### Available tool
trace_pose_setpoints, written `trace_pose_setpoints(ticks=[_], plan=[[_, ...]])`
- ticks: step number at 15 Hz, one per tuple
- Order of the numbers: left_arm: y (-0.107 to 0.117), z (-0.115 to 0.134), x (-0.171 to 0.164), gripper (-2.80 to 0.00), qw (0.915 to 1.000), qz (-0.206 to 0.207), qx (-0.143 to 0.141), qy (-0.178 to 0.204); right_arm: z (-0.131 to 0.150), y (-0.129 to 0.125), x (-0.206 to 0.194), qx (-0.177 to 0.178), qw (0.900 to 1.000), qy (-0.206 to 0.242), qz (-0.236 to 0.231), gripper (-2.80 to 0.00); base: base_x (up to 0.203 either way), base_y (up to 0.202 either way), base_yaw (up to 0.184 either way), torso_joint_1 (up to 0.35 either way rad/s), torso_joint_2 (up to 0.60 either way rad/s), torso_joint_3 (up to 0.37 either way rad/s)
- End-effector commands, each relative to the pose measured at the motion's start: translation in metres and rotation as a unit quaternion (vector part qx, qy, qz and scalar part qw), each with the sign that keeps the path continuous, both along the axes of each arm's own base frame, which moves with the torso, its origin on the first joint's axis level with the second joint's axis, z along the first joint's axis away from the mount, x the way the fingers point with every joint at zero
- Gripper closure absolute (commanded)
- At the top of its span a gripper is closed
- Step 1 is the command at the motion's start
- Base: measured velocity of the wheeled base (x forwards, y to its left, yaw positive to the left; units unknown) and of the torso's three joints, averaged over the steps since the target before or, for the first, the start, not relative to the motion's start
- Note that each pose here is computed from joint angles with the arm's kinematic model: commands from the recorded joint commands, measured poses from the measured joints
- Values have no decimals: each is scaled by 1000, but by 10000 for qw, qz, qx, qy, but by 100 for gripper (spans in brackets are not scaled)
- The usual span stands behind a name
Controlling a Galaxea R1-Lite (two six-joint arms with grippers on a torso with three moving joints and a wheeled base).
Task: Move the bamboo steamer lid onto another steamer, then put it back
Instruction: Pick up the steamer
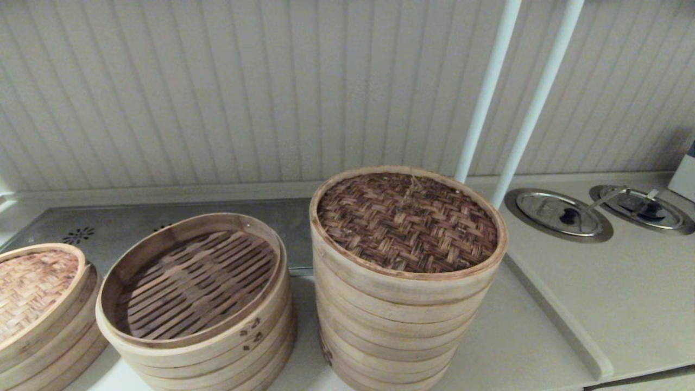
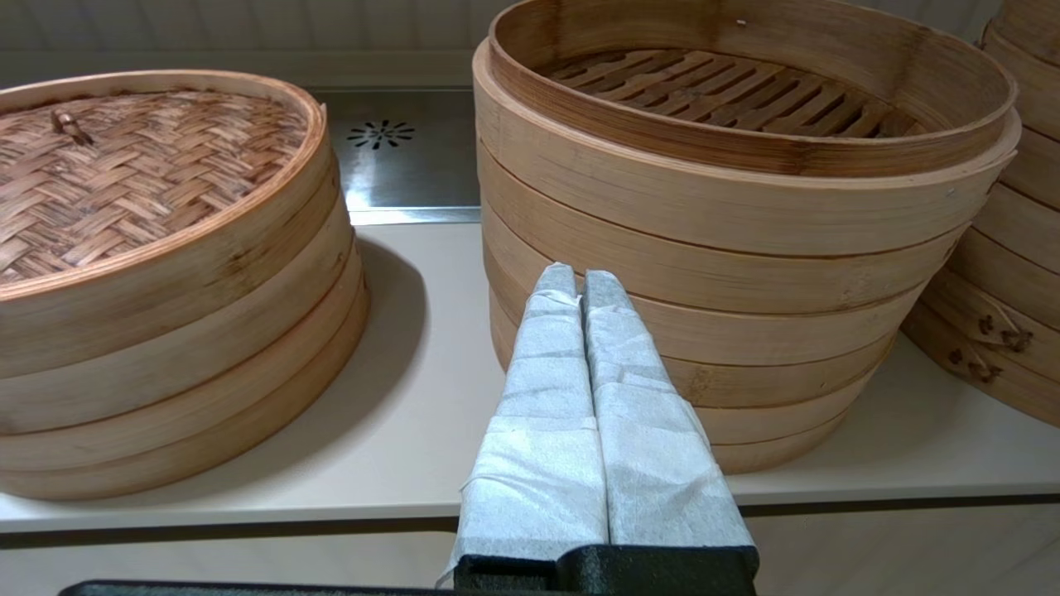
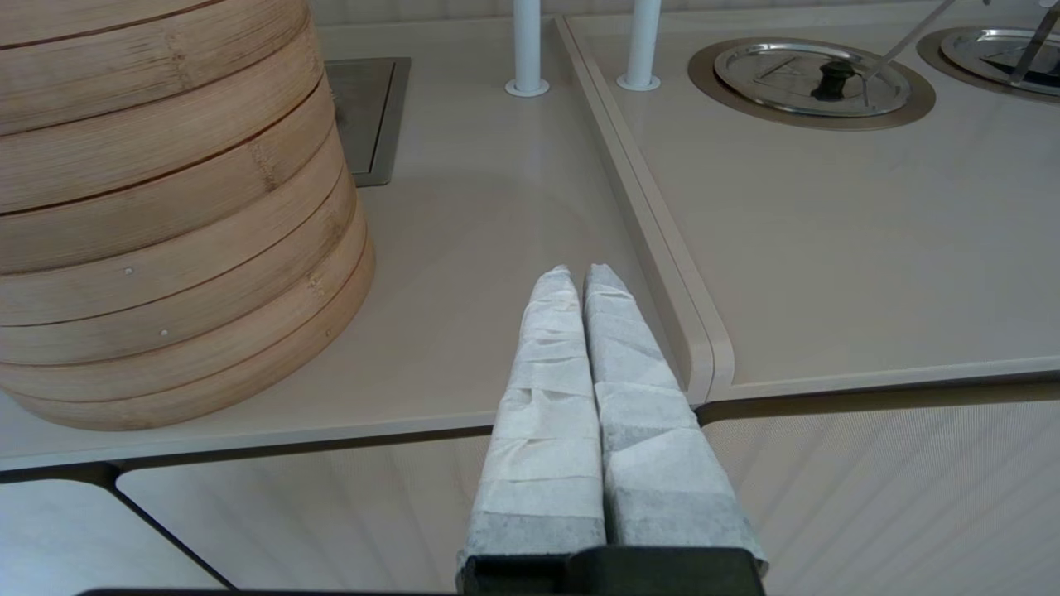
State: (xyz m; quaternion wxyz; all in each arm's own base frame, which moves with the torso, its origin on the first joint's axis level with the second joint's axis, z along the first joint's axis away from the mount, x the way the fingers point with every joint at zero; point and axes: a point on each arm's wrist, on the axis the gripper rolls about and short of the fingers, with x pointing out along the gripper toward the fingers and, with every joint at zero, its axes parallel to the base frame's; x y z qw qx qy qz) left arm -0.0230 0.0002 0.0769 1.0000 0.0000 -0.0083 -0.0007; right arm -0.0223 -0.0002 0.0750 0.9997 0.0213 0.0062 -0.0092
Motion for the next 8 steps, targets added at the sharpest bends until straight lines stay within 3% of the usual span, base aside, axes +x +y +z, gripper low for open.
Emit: trace_pose_setpoints(ticks=[1, 8], plan=[[0, 0, 0, 0, 10000, 6, -9, -17, -1, 0, 0, 1, 10000, 20, -1, 0, 0, 0, 0, 0, 0, 0], [0, 0, 0, 0, 10000, 1, 46, -24, -1, 0, 0, 1, 10000, 20, 5, 0, 0, 0, 0, 0, 0, 0]])
